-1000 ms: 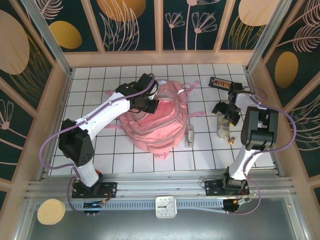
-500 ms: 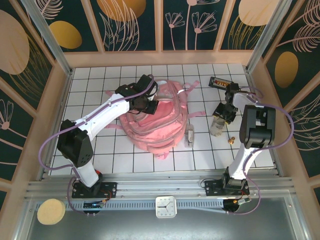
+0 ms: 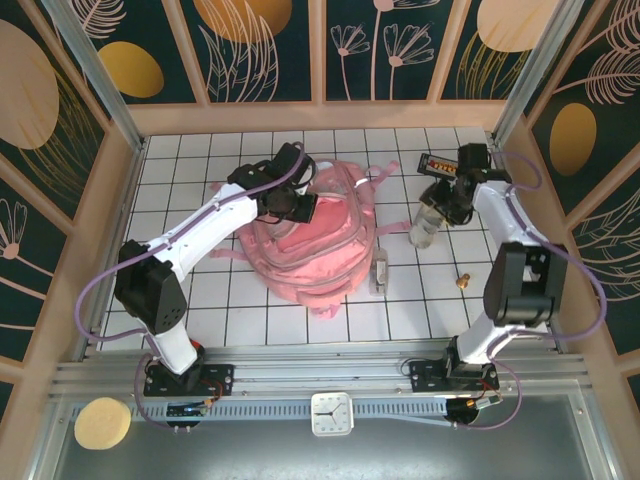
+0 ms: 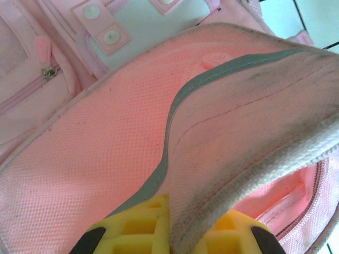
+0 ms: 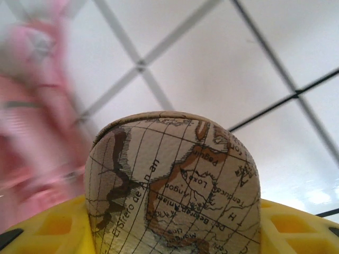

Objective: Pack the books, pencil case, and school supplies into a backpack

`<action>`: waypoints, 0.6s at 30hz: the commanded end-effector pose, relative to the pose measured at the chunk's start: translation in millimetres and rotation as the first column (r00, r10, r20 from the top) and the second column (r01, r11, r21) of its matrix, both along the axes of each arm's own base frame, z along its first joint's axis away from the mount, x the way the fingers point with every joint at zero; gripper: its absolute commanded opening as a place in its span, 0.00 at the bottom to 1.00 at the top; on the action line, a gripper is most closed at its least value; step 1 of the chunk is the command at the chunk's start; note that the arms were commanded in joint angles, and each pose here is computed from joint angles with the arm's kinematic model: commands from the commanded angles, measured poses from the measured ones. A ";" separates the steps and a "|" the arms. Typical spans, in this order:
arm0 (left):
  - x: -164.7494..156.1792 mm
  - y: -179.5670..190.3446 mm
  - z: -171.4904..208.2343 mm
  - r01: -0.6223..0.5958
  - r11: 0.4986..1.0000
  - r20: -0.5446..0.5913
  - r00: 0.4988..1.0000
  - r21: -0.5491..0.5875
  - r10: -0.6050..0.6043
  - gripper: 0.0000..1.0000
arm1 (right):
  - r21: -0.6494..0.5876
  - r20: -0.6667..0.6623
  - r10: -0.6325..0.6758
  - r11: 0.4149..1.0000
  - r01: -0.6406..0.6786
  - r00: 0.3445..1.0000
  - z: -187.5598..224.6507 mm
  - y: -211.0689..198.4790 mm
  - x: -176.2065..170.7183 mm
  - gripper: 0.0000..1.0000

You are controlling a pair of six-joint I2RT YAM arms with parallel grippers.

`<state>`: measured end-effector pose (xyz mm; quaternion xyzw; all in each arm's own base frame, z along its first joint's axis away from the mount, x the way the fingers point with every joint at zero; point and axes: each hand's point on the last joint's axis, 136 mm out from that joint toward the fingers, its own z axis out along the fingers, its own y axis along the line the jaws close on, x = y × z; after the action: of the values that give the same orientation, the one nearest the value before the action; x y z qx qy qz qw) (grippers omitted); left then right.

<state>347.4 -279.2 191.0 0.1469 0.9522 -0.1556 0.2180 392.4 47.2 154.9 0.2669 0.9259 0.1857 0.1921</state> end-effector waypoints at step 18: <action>13.0 -33.9 47.7 -0.080 0.971 -0.022 0.997 -0.223 0.077 0.00 | 0.400 0.032 -0.044 0.916 0.027 0.999 40.7 228.5 4.0 0.40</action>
<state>352.5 -289.6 199.6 0.0864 0.9578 -0.1912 0.1963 382.9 245.2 192.7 0.2931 0.8791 0.3414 0.1569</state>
